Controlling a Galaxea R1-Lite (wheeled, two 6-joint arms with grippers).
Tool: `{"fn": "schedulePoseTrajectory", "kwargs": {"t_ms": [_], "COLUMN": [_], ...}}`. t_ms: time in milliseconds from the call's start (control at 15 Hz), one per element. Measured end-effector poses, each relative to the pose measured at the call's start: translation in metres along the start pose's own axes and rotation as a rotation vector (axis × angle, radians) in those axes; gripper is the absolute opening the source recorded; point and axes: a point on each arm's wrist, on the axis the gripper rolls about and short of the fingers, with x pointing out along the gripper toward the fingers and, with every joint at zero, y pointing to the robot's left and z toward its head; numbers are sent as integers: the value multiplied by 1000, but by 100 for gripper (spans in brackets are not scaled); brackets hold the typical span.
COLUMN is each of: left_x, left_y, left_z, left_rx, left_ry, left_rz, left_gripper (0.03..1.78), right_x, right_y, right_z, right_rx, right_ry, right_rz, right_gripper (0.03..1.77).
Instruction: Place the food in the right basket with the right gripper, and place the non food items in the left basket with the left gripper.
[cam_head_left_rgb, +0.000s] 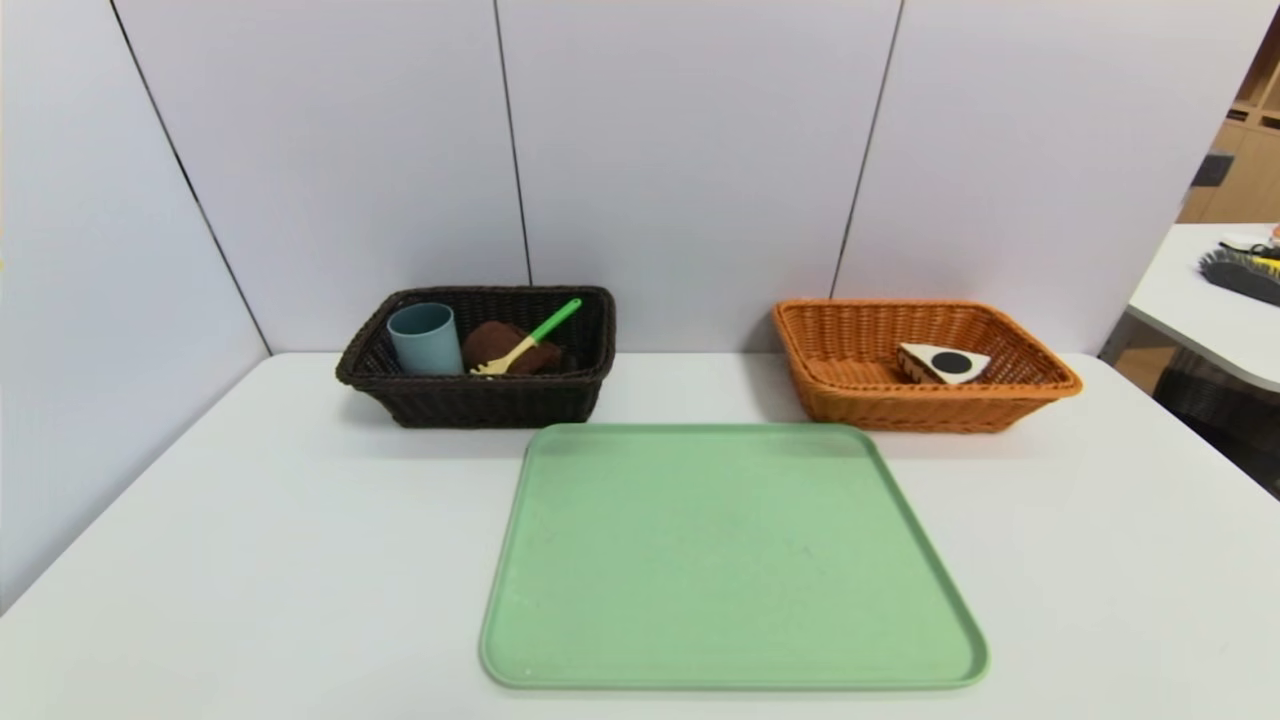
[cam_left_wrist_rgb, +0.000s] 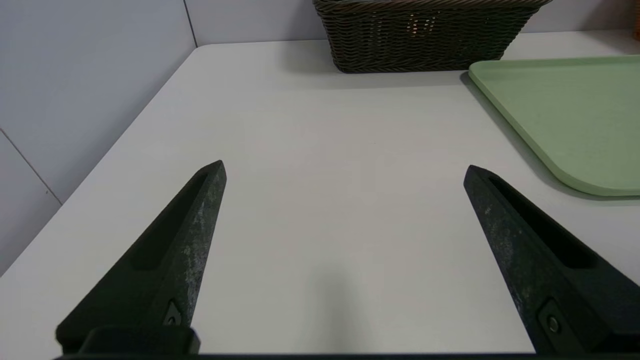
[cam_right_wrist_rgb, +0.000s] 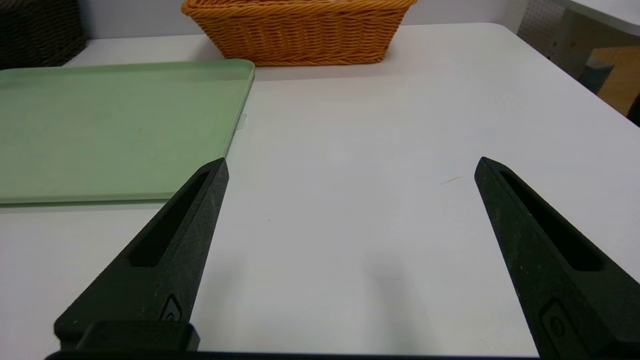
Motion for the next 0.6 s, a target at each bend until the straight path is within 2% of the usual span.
{"fn": "schedulePoseTrajectory", "kwargs": {"t_ms": [600], "left_x": [0], "left_y": [0], "left_z": [0], "left_rx": [0], "left_ry": [0], "left_rz": [0], "left_gripper": [169], "right_x": [0], "right_y": [0], "right_z": [0], "right_rx": [11], "right_ry": [-2], "right_rz": [-4], "right_gripper": [170]}}
